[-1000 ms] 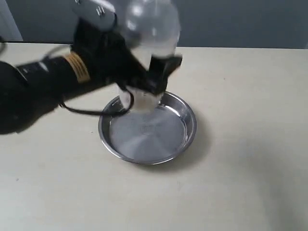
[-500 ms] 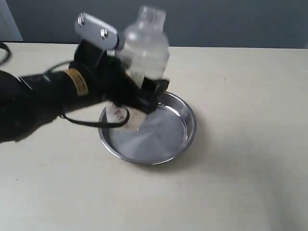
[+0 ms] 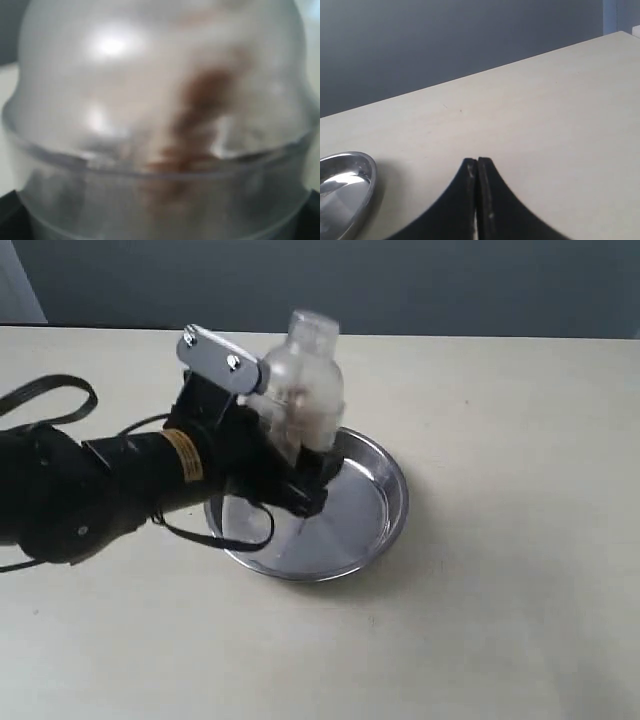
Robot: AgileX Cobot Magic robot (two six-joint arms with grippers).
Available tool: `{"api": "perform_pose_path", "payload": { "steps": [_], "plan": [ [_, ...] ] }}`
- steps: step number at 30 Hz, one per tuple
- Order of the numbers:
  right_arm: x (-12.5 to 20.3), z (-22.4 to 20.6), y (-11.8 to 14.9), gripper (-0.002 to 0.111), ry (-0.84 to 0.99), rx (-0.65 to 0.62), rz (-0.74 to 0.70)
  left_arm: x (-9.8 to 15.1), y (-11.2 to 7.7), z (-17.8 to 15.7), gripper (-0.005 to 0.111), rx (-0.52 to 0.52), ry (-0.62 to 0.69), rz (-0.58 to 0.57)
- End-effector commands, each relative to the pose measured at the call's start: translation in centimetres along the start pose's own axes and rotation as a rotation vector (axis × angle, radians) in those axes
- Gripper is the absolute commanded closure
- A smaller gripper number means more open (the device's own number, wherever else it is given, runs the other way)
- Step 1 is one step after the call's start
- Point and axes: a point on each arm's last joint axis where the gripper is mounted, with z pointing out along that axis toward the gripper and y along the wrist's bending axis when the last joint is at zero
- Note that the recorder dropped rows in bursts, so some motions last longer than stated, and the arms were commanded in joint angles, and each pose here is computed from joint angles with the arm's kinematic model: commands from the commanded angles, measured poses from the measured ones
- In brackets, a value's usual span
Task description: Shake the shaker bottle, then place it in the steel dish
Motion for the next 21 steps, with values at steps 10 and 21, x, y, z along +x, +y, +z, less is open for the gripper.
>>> {"api": "perform_pose_path", "payload": {
  "steps": [10,21],
  "plan": [
    [0.0,0.0,0.0,0.109,-0.012,-0.001,-0.011,-8.5,-1.1,-4.1,0.106,-0.003,-0.324,0.088],
    [0.0,0.0,0.0,0.109,-0.012,-0.003,-0.005,-0.7,-0.7,-1.1,0.106,-0.037,-0.145,-0.058]
  ]
}}
